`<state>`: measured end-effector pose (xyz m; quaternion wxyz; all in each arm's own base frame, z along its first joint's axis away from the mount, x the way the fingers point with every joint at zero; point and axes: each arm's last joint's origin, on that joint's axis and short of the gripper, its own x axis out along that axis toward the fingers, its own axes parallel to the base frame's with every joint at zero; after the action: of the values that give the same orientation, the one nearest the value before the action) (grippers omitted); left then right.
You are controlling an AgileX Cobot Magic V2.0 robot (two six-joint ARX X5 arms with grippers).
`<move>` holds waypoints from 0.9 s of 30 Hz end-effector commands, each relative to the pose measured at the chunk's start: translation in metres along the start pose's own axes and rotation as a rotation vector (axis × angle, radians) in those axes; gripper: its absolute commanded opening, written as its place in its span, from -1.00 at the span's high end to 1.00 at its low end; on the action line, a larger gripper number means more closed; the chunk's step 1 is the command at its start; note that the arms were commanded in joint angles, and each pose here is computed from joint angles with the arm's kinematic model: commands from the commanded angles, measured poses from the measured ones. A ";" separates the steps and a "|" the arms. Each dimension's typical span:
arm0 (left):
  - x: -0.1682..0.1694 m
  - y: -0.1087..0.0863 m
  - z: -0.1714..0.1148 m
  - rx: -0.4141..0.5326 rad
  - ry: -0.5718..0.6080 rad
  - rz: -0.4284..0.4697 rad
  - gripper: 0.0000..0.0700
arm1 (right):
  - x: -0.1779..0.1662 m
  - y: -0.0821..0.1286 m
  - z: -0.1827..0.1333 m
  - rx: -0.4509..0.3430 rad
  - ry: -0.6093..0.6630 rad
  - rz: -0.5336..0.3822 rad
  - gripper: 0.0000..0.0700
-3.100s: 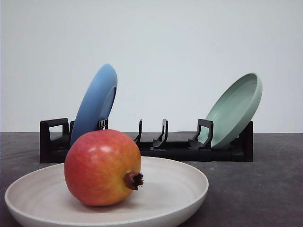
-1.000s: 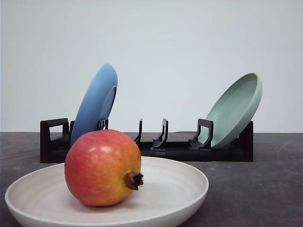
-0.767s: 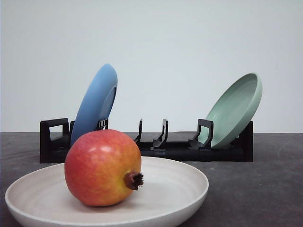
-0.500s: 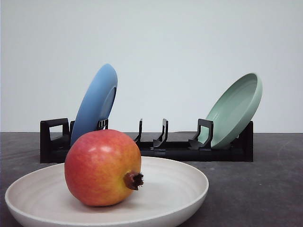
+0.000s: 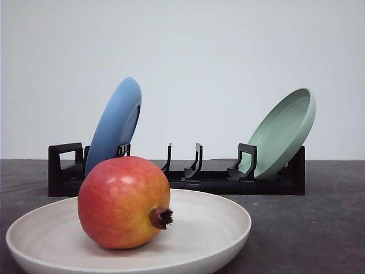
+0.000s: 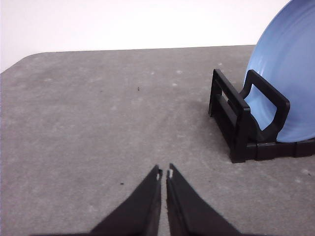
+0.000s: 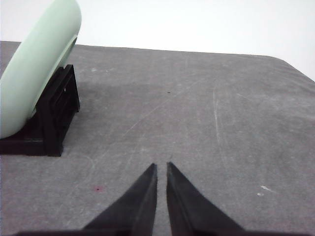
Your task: Place pomegranate in white plate
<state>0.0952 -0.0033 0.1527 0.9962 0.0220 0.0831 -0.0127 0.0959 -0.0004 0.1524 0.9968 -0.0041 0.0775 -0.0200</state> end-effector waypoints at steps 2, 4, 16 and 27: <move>0.001 0.000 -0.004 -0.002 0.014 -0.006 1.00 | 0.000 0.000 0.000 0.004 -0.005 0.001 0.91; 0.001 0.000 -0.004 -0.002 0.014 -0.006 1.00 | 0.000 0.000 0.000 0.004 -0.005 0.001 0.91; 0.001 0.000 -0.004 -0.002 0.014 -0.006 1.00 | 0.000 0.000 0.000 0.004 -0.005 0.001 0.91; 0.001 0.000 -0.004 -0.002 0.014 -0.006 1.00 | 0.000 0.000 0.000 0.004 -0.005 0.001 0.91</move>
<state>0.0952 -0.0033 0.1527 0.9962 0.0222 0.0831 -0.0127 0.0959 -0.0004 0.1524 0.9968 -0.0041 0.0775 -0.0200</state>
